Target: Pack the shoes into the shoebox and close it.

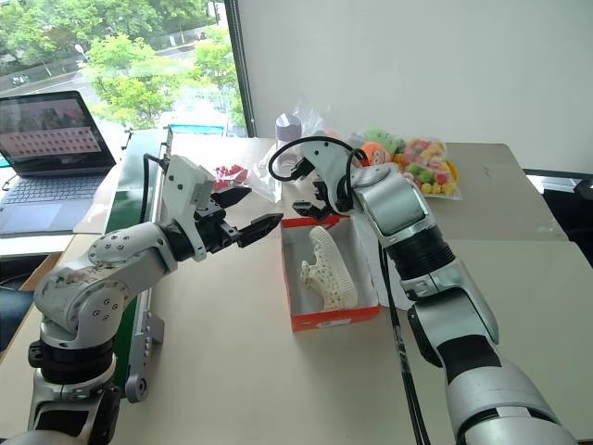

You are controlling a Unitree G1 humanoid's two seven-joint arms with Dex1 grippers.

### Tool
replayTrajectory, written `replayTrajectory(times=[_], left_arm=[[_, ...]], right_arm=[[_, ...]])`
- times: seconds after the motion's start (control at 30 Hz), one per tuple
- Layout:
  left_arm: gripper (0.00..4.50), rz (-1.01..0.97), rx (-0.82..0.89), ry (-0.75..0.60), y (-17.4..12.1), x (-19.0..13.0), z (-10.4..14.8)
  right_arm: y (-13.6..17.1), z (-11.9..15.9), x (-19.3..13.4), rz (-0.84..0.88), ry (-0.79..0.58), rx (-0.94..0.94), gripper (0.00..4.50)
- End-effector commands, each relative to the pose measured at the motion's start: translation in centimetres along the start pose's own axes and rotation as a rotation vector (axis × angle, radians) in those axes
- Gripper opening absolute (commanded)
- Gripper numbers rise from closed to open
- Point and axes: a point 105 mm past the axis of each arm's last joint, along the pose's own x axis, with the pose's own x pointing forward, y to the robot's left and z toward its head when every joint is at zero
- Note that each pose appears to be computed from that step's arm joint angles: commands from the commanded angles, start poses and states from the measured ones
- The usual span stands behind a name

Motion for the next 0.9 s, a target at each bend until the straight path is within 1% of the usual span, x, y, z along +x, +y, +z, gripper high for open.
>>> replayTrajectory(times=[0.03, 0.17, 0.2, 0.23, 0.3, 0.37, 0.43, 0.53, 0.7, 0.77, 0.83, 0.9], left_arm=[[4.46, 0.012, 0.044, -0.038, 0.6, -0.1, 1.3], [4.46, 0.090, 0.062, -0.033, 2.3, -0.2, 1.5], [4.46, 0.141, 0.068, -0.033, 3.2, -0.4, 1.6], [4.46, 0.229, 0.066, -0.036, 4.8, -0.8, 1.7], [4.46, 0.342, 0.052, -0.041, 6.8, -1.9, 1.6], [4.48, 0.399, 0.060, -0.037, 7.6, -2.8, 1.4], [4.48, 0.431, 0.048, -0.045, 8.0, -3.3, 1.4], [4.48, 0.546, 0.033, -0.076, 9.4, -5.0, 1.9], [4.48, 0.741, 0.029, -0.090, 11.4, -7.5, 1.9], [4.48, 0.840, 0.007, -0.102, 12.2, -9.0, 1.8], [4.48, 0.894, -0.002, -0.107, 12.6, -9.9, 1.7], [4.48, 0.983, -0.016, -0.093, 13.0, -11.5, 1.1]], right_arm=[[-1.9, 3.4, -2.8, -0.051, -0.119, 0.020, 4.45], [-2.3, 5.7, -4.3, -0.023, -0.269, 0.085, 4.45], [-2.4, 6.3, -4.7, -0.010, -0.314, 0.102, 4.45], [-2.5, 6.6, -4.9, -0.015, -0.357, 0.082, 4.45], [-2.7, 6.4, -5.0, -0.012, -0.384, 0.064, 4.45], [-1.8, 6.9, -5.6, 0.068, -0.478, 0.064, 4.49], [-0.7, 7.2, -6.1, 0.167, -0.519, 0.080, 4.49], [1.2, 8.6, -7.2, 0.315, -0.619, 0.095, 4.49], [3.6, 9.0, -8.1, 0.497, -0.671, 0.094, 4.49], [3.9, 9.0, -8.1, 0.541, -0.682, 0.117, 4.49], [4.0, 9.0, -8.1, 0.559, -0.690, 0.137, 4.49], [4.3, 8.9, -8.0, 0.612, -0.705, 0.176, 4.49]])
